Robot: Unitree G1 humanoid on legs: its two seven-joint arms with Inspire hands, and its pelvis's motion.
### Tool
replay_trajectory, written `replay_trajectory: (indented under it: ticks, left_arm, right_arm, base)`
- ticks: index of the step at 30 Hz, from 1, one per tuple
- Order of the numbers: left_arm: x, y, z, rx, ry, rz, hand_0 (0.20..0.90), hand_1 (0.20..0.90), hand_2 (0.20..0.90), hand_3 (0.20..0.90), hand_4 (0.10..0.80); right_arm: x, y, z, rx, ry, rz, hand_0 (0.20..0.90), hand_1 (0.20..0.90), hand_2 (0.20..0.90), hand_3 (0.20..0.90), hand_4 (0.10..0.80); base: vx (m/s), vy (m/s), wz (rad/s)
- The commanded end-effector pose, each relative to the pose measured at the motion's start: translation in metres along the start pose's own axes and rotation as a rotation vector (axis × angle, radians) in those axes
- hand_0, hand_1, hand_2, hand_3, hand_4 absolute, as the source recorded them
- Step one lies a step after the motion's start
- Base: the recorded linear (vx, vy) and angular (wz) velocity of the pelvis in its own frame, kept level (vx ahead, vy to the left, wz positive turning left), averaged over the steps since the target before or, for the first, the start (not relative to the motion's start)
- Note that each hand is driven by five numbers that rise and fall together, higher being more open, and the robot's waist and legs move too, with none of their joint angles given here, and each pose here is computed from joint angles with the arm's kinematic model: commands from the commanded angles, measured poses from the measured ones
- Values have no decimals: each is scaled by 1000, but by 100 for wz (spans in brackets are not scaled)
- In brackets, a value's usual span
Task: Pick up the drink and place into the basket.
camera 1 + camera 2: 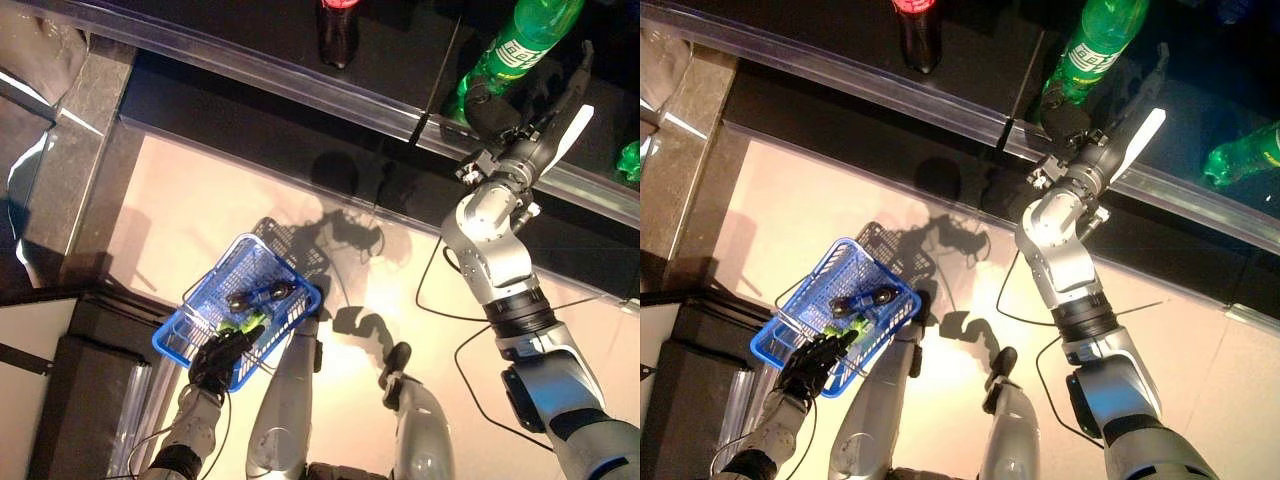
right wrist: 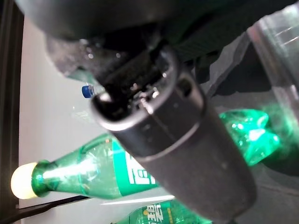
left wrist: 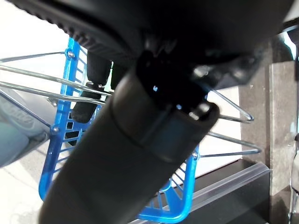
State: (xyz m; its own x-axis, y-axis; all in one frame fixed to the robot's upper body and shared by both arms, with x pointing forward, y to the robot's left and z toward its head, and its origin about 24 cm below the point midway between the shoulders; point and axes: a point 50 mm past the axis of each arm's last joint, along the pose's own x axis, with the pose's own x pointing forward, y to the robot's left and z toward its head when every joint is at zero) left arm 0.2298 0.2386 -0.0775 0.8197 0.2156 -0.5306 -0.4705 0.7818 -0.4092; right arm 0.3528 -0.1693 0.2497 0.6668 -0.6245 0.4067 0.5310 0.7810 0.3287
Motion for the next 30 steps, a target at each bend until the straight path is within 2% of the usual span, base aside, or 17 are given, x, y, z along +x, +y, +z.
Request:
replay_trajectory:
  ticks: [1, 12, 30]
  left_arm:
    - [-14, -9, -16, -2, 3, -98, 300, 300, 300, 200, 100]
    - [-14, -8, -19, -10, 9, -103, 300, 300, 300, 200, 100]
    - [-15, -1, -8, -7, -2, -109, 300, 300, 300, 200, 100]
  right_arm:
    - [27, -3, 83, 173, -295, -9, 900, 900, 900, 900, 800]
    - [32, 5, 94, 178, -303, 44, 900, 900, 900, 900, 800]
    - [61, 10, 116, 190, -296, 99, 900, 900, 900, 900, 800]
  base:
    - [11, 26, -8]
    - [7, 14, -2]
    - [0, 5, 1]
